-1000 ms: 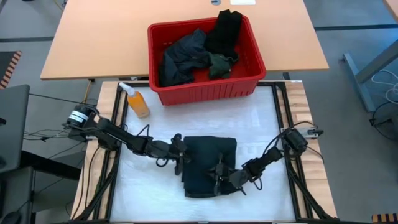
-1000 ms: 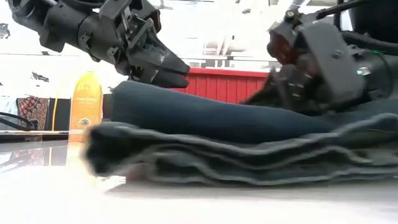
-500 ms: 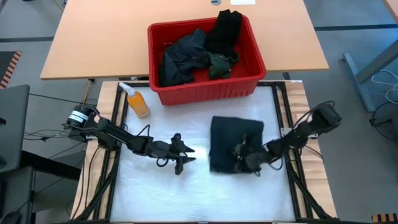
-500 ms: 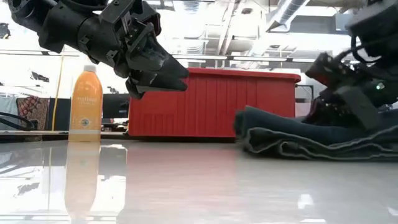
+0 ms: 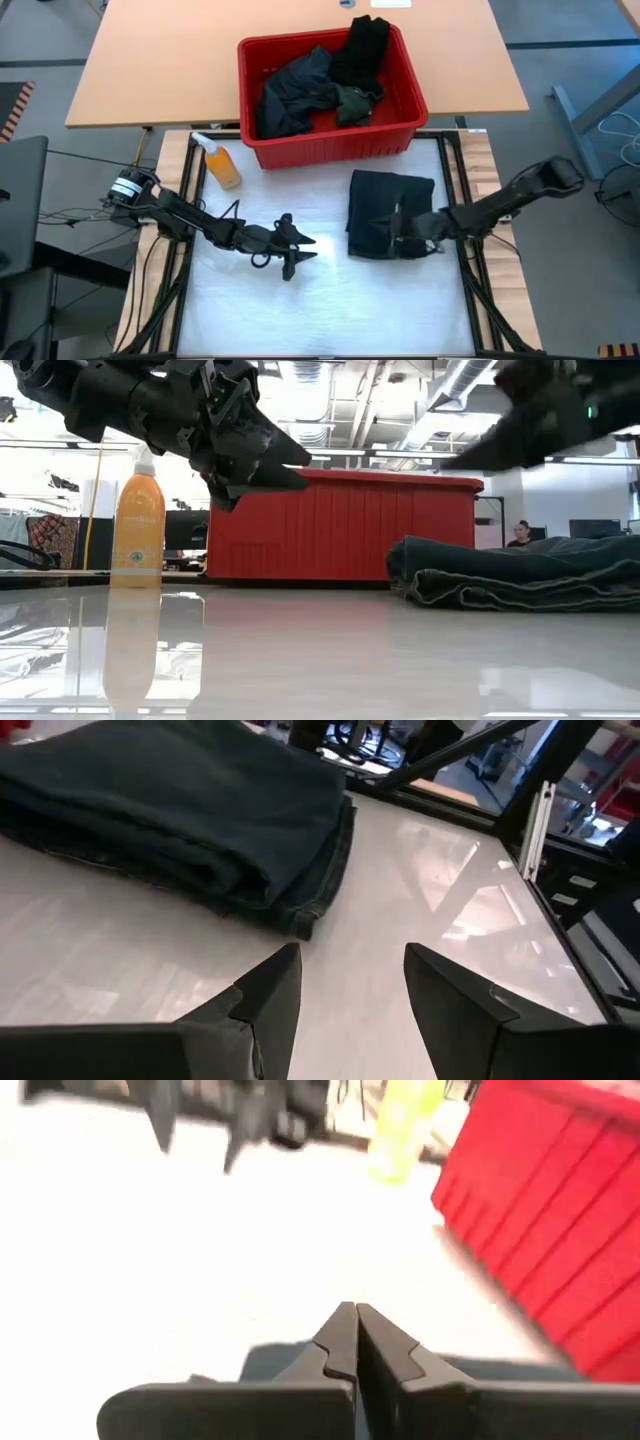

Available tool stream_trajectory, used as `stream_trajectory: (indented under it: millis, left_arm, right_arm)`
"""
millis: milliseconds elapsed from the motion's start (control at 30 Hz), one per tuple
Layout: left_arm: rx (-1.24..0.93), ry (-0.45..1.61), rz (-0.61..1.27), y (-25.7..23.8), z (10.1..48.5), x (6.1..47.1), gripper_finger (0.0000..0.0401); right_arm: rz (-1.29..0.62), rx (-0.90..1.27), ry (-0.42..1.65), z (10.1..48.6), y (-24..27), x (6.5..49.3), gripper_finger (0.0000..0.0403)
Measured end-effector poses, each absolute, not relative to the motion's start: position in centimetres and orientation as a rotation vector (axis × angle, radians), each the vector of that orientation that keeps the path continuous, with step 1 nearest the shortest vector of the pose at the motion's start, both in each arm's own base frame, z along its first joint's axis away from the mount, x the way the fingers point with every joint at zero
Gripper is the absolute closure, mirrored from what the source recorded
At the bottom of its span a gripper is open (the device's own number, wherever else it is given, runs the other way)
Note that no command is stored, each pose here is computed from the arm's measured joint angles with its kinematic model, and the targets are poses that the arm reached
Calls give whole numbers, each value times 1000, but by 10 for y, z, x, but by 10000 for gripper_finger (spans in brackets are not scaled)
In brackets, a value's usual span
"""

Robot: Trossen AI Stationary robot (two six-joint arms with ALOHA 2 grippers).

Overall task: Fold Laundry from Bin
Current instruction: Fold the dark blue jeans

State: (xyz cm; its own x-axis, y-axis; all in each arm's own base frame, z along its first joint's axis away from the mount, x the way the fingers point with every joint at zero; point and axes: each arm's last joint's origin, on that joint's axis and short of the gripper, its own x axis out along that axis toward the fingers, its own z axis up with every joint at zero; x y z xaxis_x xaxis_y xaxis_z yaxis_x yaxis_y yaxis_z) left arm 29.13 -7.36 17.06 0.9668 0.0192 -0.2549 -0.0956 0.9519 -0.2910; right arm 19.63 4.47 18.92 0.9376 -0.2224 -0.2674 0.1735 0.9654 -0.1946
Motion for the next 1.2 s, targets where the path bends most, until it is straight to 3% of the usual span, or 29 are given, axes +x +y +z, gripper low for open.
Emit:
stream_trajectory:
  millis: [200,467,833,1000,1200]
  left_arm:
    - [-288,255,69,-73,169,292,232]
    - [-294,245,90,-68,170,293,232]
    - [-315,294,47,-77,166,290,232]
    - [-317,287,52,-76,166,290,232]
    - [-318,297,38,-79,166,290,232]
  right_arm:
    - [-237,73,206,200,46,195,381]
    - [-418,95,283,146,45,227,381]
    - [-342,137,409,69,71,236,381]
    - [-289,101,387,81,76,235,381]
    - [-232,41,289,133,73,229,381]
